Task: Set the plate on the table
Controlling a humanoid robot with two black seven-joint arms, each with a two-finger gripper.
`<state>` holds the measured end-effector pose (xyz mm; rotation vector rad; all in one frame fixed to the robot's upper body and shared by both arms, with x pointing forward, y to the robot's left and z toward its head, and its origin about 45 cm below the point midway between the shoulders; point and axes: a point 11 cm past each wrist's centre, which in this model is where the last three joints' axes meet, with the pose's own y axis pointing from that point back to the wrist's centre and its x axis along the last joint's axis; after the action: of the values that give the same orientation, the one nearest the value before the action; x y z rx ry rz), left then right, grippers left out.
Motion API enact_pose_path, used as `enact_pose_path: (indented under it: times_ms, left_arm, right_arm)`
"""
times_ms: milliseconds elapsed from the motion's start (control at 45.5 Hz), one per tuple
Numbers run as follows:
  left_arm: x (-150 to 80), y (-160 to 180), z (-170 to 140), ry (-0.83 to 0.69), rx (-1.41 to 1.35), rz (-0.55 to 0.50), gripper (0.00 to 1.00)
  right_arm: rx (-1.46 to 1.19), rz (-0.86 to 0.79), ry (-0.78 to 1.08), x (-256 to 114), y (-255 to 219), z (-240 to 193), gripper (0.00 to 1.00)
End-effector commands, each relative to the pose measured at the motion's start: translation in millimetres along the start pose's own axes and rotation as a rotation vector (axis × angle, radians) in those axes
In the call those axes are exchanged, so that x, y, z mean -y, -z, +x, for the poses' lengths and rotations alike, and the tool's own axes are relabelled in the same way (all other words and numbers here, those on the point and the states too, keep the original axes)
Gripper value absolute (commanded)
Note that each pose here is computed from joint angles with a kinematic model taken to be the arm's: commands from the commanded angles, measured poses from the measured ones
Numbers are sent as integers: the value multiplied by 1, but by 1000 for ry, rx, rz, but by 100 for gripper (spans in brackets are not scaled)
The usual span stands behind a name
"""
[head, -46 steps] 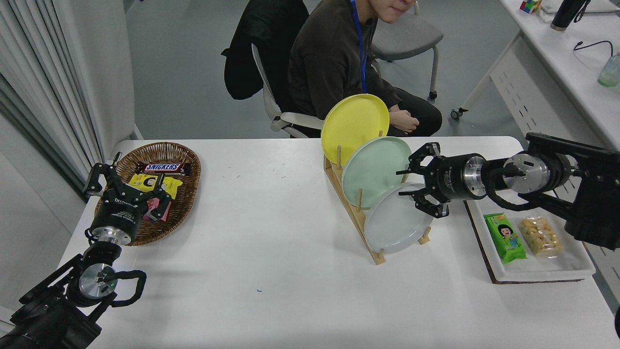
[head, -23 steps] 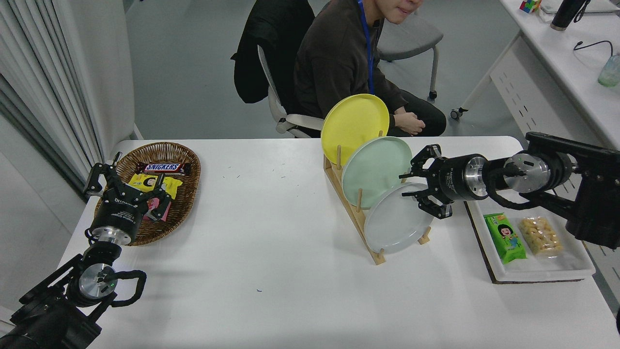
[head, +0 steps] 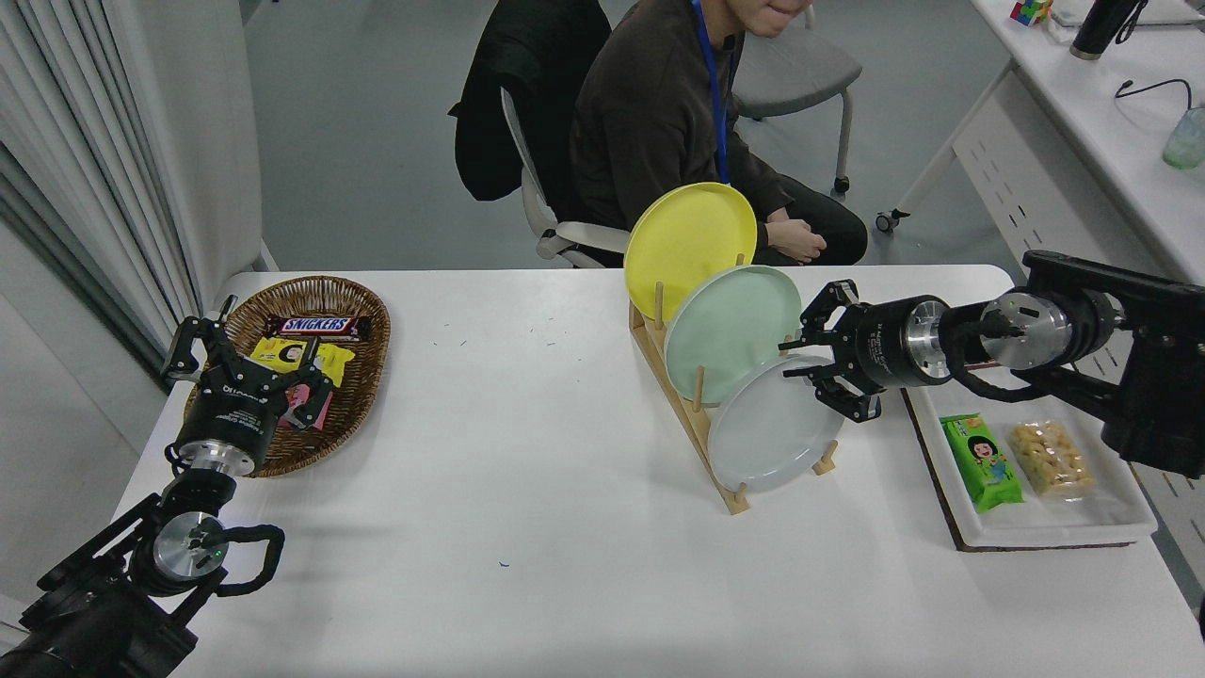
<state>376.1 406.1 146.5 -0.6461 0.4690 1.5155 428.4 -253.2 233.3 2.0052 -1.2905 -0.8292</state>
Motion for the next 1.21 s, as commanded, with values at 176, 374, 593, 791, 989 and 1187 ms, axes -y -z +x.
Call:
enact_pose_path:
  times_ms: [176,374,593,791,989,1187]
  left_arm:
    - [0,0,0,0,0,0,98]
    - [0,0,0,0,0,0,98]
    - [0,0,0,0,0,0,98]
    - [0,0,0,0,0,0,98]
    - [0,0,0,0,0,0,98]
    - [0,0,0,0,0,0,98]
  right_arm:
    - [-31,8,-8,-2,4,0,25]
    - [-35,7,-11,-1,3,1,24]
    - [-60,6,-21,1,-1,3,24]
    - [-65,35,-14,1,2,3,24]
    - [-87,66,-30,-2,4,8,24]
    - [-82,56,-28,-1,-1,9,20]
